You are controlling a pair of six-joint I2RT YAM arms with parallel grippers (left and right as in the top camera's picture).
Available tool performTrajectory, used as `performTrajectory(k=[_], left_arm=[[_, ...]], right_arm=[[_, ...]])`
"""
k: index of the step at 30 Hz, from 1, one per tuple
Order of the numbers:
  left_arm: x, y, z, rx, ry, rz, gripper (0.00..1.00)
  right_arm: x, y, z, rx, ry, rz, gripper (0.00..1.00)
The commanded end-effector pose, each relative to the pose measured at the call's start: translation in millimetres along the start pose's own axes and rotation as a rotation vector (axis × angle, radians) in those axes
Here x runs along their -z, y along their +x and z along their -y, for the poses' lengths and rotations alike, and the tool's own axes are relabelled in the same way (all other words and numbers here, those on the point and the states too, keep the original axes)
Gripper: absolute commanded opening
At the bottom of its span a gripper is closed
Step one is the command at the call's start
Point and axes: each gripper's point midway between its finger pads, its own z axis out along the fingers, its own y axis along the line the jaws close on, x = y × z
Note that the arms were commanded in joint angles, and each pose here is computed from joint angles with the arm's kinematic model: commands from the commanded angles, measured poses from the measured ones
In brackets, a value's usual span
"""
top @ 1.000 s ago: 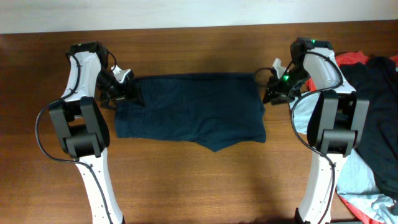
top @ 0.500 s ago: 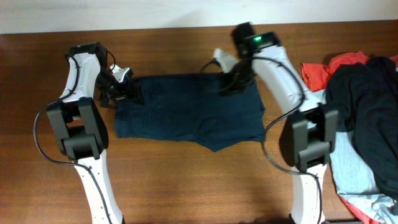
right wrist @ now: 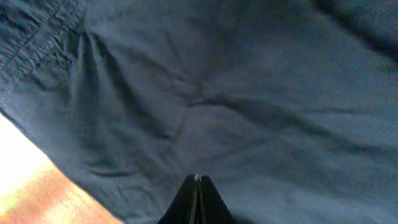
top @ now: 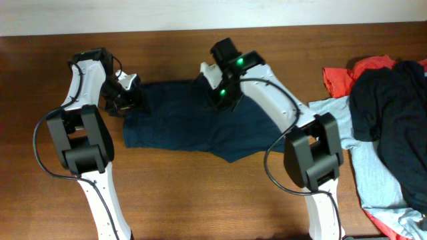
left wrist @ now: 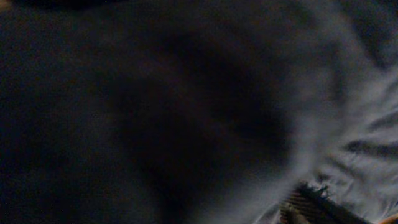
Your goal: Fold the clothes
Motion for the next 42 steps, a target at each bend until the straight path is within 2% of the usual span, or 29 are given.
performTrajectory(k=[1, 2, 6, 7, 11, 13, 25, 30, 33, 34, 35, 37, 38, 40, 42], left_arm=[[-41.2, 17.2, -7.3, 0.045, 0.027, -0.112, 0.61], [-41.2, 16.9, -5.9, 0.047, 0.035, -0.110, 0.56], [-40.9, 16.5, 0.0, 0.050, 0.069, -0.107, 0.50], [-40.6, 17.2, 0.2, 0.051, 0.070, -0.110, 0.45], [-38.1, 18.6, 1.4, 0.054, 0.071, -0.117, 0.12], [-33.9, 17.0, 2.6, 0.052, 0.070, -0.113, 0.01], [25.6, -4.7, 31.5, 0.038, 0.046, -0.042, 0.00], [28.8, -13.7, 56.4, -0.024, 0.023, -0.019, 0.00], [23.3, -15.9, 55.8, -0.016, -0.069, -0.023, 0.01], [21.7, -16.7, 51.5, -0.003, -0.114, -0.023, 0.04], [21.1, -17.3, 47.8, 0.006, -0.148, -0.022, 0.16], [21.7, -18.2, 40.2, 0.016, -0.212, -0.020, 0.52], [22.6, -18.2, 36.4, 0.016, -0.234, -0.020, 0.62], [26.1, -15.5, 24.4, 0.034, -0.295, -0.028, 0.75], [31.7, -9.4, 9.2, 0.092, -0.363, -0.042, 0.80]], right_arm=[[-30.7, 13.6, -3.1, -0.014, 0.004, -0.054, 0.04], [-37.2, 15.0, -2.0, -0.017, 0.004, -0.057, 0.04], [-50.3, 18.2, 0.6, -0.023, 0.005, -0.049, 0.04], [-52.3, 18.8, 1.2, -0.023, 0.004, -0.046, 0.04], [-64.1, 22.5, 4.3, -0.025, 0.004, -0.035, 0.04], [-70.4, 26.4, 6.1, -0.031, 0.005, -0.035, 0.04], [-85.6, 31.5, 10.8, -0.070, 0.005, -0.010, 0.04], [-85.7, 31.9, 10.8, -0.070, 0.005, -0.012, 0.04], [-85.7, 32.4, 10.8, -0.071, 0.005, -0.014, 0.04], [-85.7, 32.6, 10.8, -0.071, 0.005, -0.014, 0.04], [-85.7, 33.2, 10.8, -0.071, 0.005, -0.017, 0.04], [-85.7, 34.0, 10.7, -0.072, 0.005, -0.020, 0.04], [-85.7, 34.2, 10.8, -0.073, 0.005, -0.021, 0.04], [-85.7, 35.0, 10.7, -0.074, 0.005, -0.024, 0.04], [-85.7, 35.1, 10.7, -0.074, 0.005, -0.024, 0.04]])
